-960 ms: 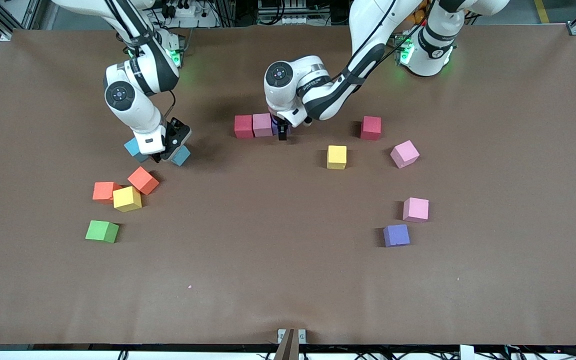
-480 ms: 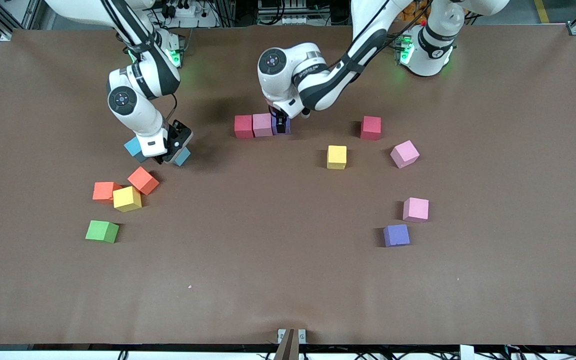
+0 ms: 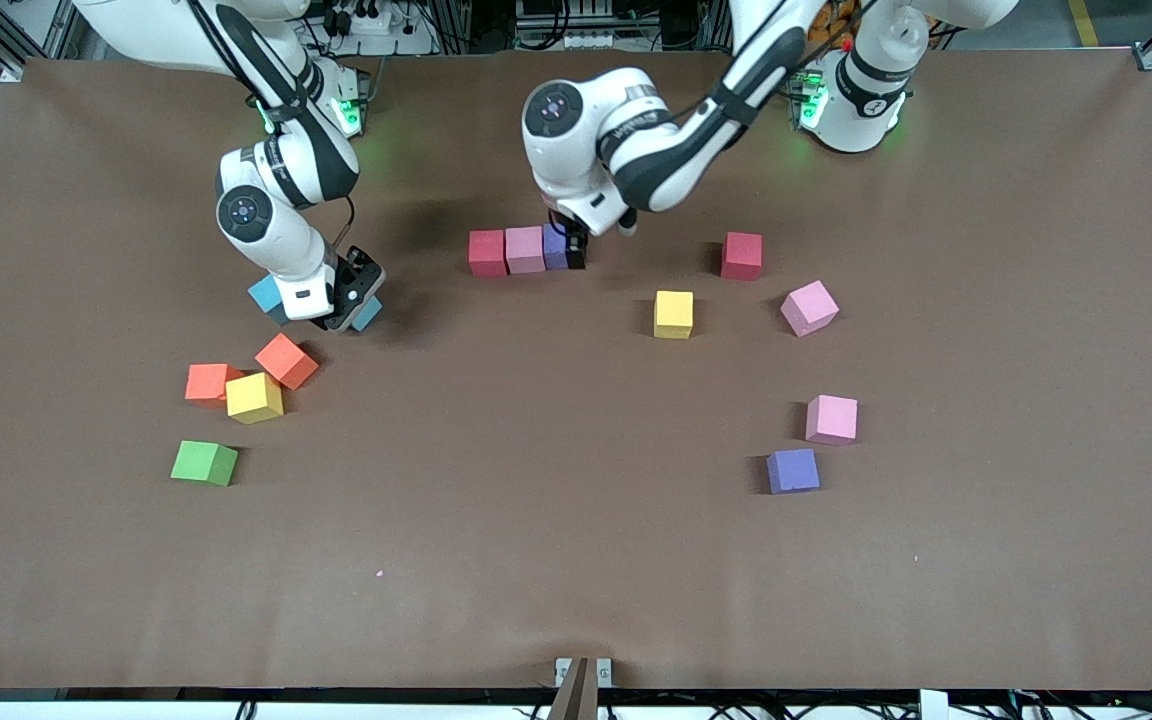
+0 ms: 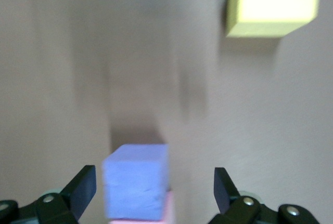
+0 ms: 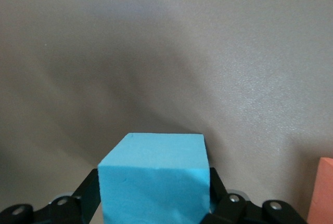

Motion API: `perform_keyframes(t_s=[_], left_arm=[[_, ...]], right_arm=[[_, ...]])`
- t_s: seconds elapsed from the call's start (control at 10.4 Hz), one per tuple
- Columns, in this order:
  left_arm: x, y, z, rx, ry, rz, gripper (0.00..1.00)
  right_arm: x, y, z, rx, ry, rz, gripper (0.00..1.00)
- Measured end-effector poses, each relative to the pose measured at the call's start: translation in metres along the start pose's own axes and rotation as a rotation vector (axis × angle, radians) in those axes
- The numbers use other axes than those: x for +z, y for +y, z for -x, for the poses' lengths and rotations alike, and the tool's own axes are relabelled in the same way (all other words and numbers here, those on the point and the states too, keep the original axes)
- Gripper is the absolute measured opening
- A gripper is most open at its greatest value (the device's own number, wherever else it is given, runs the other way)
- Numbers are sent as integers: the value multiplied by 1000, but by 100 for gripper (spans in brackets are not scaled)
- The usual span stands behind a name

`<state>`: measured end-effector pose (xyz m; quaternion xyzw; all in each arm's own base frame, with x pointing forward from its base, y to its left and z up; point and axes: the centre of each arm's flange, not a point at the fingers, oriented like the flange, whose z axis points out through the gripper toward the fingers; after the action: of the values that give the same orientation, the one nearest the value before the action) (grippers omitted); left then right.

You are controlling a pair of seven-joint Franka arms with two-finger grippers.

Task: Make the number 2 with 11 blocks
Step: 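Release purple with the left gripper while the right gripper grasps the cyan block, then carry cyan toward center with the right gripper while the left gripper grasps yellow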

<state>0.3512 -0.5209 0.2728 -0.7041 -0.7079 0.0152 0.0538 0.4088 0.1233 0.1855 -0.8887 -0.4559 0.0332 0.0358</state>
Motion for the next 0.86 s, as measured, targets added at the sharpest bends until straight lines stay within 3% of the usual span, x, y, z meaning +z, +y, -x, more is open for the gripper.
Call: perform_keyframes(t_s=[0.19,0.58,0.86], left_arm=[[-3,49,-37,-8,-6,2,100],[2,106,-95,16,-5,-14,100],[25,121,-126,13,9,-35,100]], right_arm=[[-20,6,-5,-1,0,22,60],[-69,-1,-34,72,38,88,60],[-81,-46,-80,292,86,95,60]])
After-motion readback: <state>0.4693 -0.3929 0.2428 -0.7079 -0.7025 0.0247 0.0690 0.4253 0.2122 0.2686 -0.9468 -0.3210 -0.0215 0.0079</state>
